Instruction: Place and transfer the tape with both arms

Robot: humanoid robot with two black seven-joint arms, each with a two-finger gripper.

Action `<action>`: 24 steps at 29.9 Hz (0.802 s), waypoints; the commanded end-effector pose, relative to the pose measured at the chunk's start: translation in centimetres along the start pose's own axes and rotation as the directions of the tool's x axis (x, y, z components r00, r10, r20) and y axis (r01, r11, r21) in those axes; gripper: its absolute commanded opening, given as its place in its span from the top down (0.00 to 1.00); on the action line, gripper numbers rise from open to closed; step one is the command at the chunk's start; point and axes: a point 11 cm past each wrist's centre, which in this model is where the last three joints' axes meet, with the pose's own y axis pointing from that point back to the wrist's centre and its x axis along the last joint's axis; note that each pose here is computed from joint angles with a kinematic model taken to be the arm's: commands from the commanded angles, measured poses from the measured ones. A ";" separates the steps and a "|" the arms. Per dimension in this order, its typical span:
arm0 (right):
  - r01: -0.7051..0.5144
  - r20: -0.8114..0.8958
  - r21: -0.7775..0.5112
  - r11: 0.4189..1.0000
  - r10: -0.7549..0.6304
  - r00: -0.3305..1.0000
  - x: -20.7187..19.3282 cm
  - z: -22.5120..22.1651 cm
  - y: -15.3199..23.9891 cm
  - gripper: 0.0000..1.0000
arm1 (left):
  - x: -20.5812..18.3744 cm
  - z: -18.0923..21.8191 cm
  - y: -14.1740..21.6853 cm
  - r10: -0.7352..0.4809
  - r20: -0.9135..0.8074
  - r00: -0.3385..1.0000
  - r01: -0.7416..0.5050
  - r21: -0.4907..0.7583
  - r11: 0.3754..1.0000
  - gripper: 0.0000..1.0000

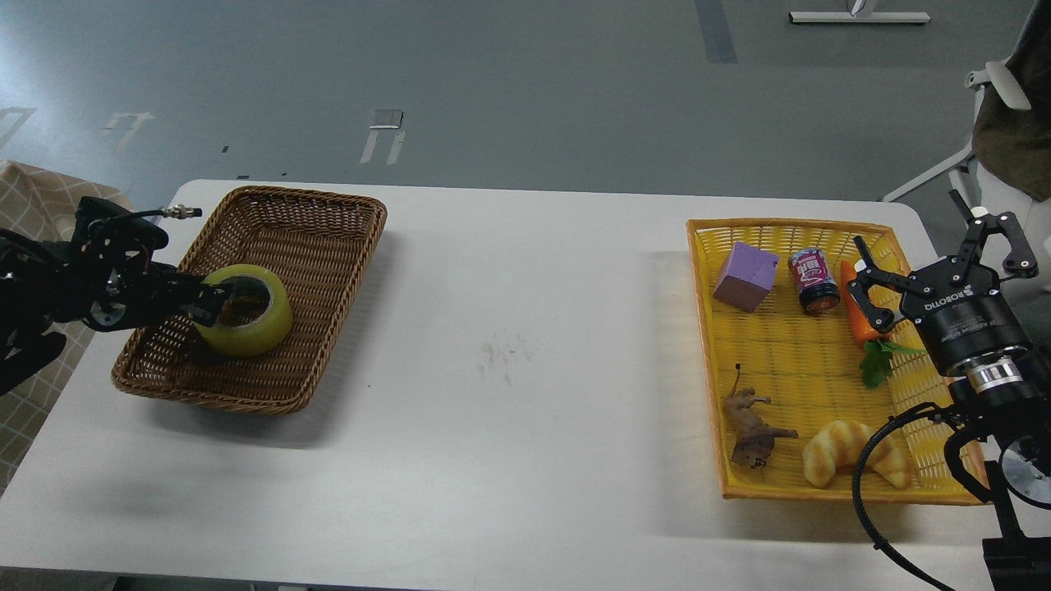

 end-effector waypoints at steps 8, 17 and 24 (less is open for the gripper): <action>-0.001 0.000 0.000 1.000 0.001 1.000 0.0 0.0 0.0 0.00 | 1.6 1.0 0.0 0.062 -0.224 0.973 -0.076 -0.056 0.996 0.33; -0.001 0.000 0.000 1.000 0.001 1.000 0.0 0.0 0.0 0.00 | 11.3 2.0 2.8 0.235 -0.434 0.870 -0.319 -0.131 0.939 0.19; 0.012 -0.010 0.005 1.000 -0.012 1.000 -0.4 -0.5 -0.5 0.00 | 20.4 2.0 7.2 0.286 -0.821 0.495 -0.649 -0.130 0.750 0.02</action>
